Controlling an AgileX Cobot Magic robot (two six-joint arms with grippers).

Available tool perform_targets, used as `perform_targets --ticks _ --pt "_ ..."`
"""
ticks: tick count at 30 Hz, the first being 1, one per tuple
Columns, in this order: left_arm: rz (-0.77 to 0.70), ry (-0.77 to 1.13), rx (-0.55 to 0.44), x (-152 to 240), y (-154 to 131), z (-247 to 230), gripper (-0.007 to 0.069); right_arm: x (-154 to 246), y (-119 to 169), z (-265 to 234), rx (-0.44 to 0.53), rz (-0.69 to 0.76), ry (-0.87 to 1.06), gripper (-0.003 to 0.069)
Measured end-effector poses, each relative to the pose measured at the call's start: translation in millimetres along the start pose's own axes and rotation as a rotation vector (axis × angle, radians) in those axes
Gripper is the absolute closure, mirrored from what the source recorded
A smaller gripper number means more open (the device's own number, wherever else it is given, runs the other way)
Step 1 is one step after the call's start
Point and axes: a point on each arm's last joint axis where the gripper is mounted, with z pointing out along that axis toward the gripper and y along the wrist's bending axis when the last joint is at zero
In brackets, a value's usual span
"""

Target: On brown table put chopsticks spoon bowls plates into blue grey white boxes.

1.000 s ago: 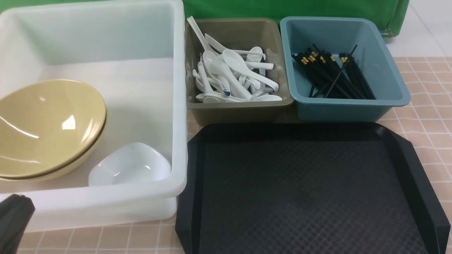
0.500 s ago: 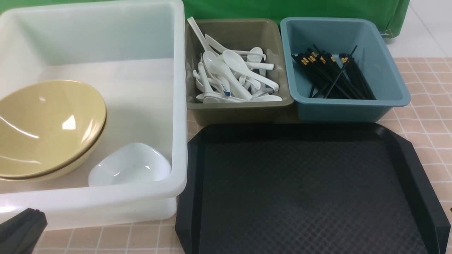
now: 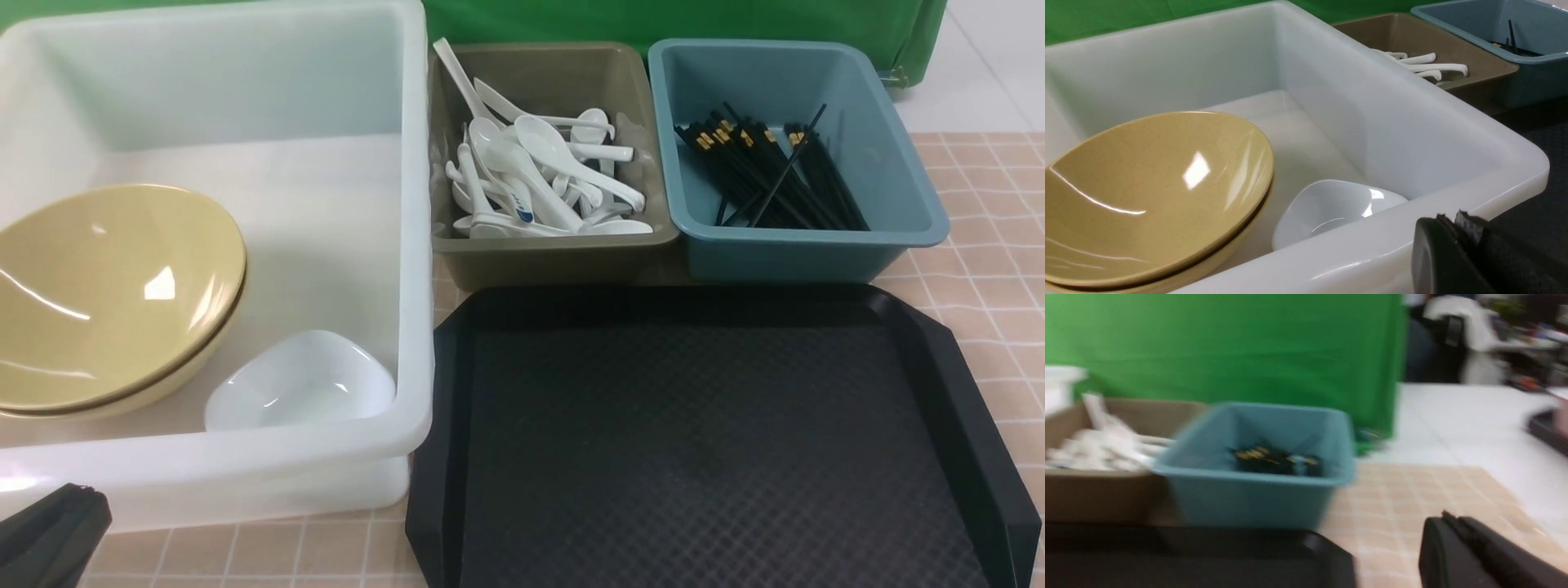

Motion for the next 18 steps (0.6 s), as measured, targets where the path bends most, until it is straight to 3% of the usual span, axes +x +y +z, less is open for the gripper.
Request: perform_targets --ticks 8,18 --pt "-0.001 0.000 0.000 0 0 0 0.0620 24 -4 -3 0.066 0.050 0.260 0.0611" --pt "0.000 0.000 0.000 0 0 0 0.0620 25 -3 -4 0.065 0.070 0.277 0.0611"
